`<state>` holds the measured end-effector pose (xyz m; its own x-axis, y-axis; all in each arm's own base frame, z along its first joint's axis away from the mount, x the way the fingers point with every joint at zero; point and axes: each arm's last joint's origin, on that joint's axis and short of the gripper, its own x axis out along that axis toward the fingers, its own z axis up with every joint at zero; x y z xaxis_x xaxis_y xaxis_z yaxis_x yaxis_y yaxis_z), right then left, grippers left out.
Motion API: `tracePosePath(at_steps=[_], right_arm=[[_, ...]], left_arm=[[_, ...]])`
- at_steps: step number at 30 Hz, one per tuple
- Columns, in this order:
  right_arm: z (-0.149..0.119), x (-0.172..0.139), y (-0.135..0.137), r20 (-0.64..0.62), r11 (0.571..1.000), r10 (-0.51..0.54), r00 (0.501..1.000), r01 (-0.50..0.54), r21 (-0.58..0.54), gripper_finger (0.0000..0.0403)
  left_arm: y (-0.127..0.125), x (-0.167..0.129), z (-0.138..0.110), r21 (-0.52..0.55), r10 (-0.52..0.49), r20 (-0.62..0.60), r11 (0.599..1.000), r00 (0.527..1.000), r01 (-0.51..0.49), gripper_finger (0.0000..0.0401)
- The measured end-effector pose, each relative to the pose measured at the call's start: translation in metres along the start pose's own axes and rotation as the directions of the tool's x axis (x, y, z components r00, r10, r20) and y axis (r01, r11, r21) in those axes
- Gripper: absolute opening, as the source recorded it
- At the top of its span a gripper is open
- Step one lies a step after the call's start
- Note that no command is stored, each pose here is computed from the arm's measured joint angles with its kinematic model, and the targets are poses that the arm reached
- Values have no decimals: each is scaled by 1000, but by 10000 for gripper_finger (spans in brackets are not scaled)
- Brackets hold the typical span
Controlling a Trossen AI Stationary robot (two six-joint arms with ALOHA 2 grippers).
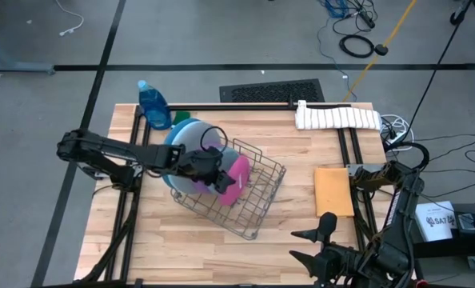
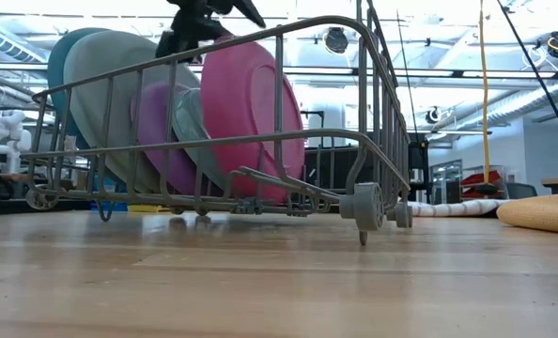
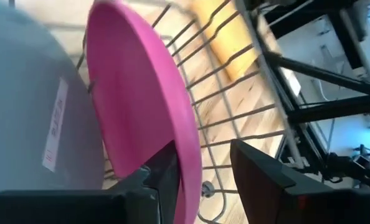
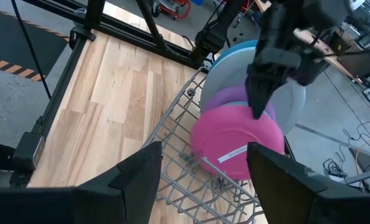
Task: Sort dishes
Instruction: Put the small pink plate into the dish rack, then return to Home Position
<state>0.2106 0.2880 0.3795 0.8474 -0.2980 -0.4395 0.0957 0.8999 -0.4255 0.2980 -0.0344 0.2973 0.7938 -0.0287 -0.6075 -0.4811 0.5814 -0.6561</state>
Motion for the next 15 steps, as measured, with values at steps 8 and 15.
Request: tracePosePath(at_steps=[8, 15], right_arm=[[0, 0, 0, 0, 1000, 0, 1000, 0, 1, 228], [0, 0, 0, 3, 1000, 2, 1000, -2, 6, 228]], left_arm=[[-17, -49, 17, 102, -117, 142, 990, 983, 103, 141], [-13, -51, 15, 120, -77, 122, 991, 990, 62, 141]])
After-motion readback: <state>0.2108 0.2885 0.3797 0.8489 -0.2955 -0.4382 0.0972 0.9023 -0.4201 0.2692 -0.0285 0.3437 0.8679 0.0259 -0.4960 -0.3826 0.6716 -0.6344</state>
